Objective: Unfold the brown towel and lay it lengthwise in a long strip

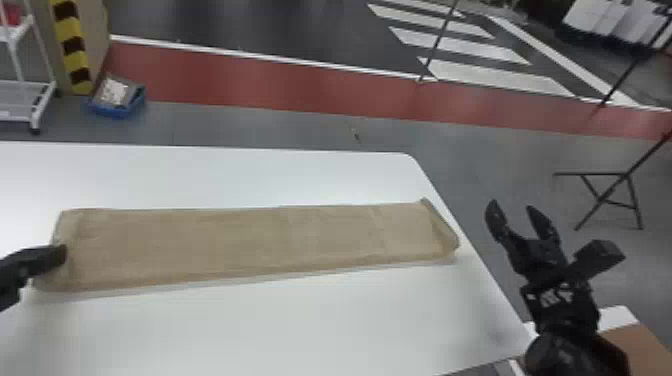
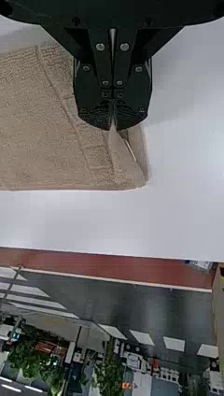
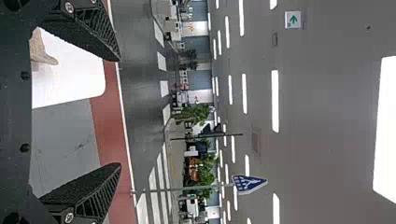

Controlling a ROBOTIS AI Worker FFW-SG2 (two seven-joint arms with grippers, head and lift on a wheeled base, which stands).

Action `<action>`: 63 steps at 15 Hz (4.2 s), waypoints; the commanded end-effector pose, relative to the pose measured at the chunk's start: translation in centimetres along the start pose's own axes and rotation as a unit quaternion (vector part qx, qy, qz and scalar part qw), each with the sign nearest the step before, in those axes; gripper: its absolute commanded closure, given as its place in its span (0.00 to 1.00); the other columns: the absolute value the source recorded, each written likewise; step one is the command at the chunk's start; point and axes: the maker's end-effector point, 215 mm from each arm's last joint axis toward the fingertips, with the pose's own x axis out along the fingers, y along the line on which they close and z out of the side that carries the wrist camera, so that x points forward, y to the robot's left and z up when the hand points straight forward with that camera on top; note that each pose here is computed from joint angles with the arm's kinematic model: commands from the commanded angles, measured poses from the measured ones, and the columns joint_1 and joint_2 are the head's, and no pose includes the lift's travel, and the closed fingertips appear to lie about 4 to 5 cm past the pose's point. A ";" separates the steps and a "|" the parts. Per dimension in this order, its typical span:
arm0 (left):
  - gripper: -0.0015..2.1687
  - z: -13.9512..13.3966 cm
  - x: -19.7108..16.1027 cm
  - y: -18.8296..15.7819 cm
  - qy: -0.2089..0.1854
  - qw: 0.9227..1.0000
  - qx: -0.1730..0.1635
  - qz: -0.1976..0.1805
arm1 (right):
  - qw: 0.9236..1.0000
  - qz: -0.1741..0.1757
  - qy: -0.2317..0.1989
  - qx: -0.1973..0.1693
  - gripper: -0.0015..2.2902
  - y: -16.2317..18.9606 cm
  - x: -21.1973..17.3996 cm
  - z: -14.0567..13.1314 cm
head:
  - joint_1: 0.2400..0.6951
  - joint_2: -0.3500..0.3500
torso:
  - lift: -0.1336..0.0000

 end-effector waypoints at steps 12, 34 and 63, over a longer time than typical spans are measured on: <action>0.55 0.2 -4.4 7.5 -0.017 0.998 -0.023 0.054 | 1.000 0.012 -0.003 0.011 0.04 1.3 -0.5 0.2 | 1.00 0.11 | 0.08; 0.02 8.4 -14.4 -13.9 -0.336 0.936 0.085 0.064 | 0.973 0.196 0.119 -0.009 0.04 33.3 -11.8 1.0 | 1.00 0.34 | 0.08; 0.02 4.6 -15.6 -10.7 -0.301 0.941 0.085 0.128 | 0.988 0.117 0.102 0.018 0.04 29.5 -17.9 3.8 | 1.00 0.29 | 0.08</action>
